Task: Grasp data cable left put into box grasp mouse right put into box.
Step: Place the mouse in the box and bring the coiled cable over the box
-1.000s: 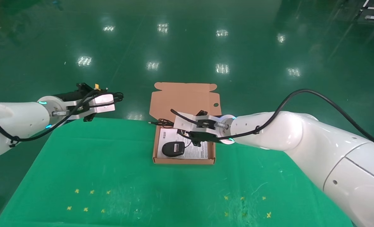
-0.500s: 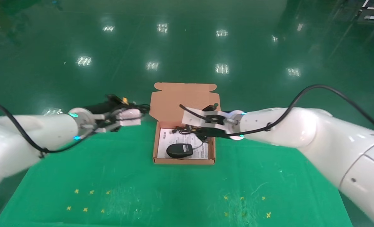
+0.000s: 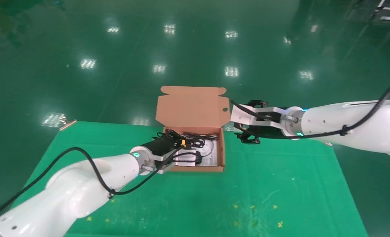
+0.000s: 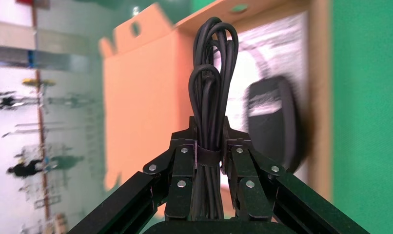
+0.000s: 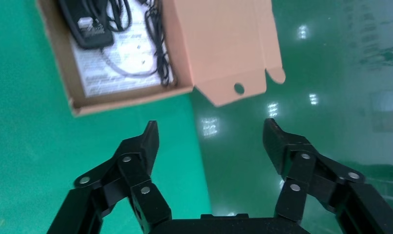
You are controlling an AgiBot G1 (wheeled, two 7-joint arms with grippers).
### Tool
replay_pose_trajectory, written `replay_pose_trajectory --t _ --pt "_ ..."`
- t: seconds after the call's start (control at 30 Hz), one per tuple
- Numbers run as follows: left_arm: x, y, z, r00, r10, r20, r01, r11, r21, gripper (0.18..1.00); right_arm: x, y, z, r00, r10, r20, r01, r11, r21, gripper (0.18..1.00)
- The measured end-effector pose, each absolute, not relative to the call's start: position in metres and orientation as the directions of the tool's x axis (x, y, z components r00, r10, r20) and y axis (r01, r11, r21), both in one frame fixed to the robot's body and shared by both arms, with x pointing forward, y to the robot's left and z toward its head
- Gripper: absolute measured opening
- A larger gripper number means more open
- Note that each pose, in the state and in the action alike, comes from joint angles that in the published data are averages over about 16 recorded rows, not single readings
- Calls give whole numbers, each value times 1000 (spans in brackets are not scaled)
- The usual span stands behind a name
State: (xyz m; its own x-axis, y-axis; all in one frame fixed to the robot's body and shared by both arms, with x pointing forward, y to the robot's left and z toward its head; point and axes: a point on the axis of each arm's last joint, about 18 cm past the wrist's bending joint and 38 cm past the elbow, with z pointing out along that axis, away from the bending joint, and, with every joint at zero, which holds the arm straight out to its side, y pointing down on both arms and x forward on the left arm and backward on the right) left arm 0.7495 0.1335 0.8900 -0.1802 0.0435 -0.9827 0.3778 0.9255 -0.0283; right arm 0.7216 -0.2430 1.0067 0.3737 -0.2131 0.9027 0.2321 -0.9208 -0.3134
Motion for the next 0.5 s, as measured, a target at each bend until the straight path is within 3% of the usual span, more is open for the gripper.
replay_pose_trajectory --t 0.23,0.5 --pt "752 113 874 -173 77 -982 416 909 -2 264 699 -261 1008 381 -207 901 212 -929 -302 821" --pt "752 105 869 -165 97 -982 437 899 15 268 685 -270 1009 382 -197 903 197 -937 -288 923"
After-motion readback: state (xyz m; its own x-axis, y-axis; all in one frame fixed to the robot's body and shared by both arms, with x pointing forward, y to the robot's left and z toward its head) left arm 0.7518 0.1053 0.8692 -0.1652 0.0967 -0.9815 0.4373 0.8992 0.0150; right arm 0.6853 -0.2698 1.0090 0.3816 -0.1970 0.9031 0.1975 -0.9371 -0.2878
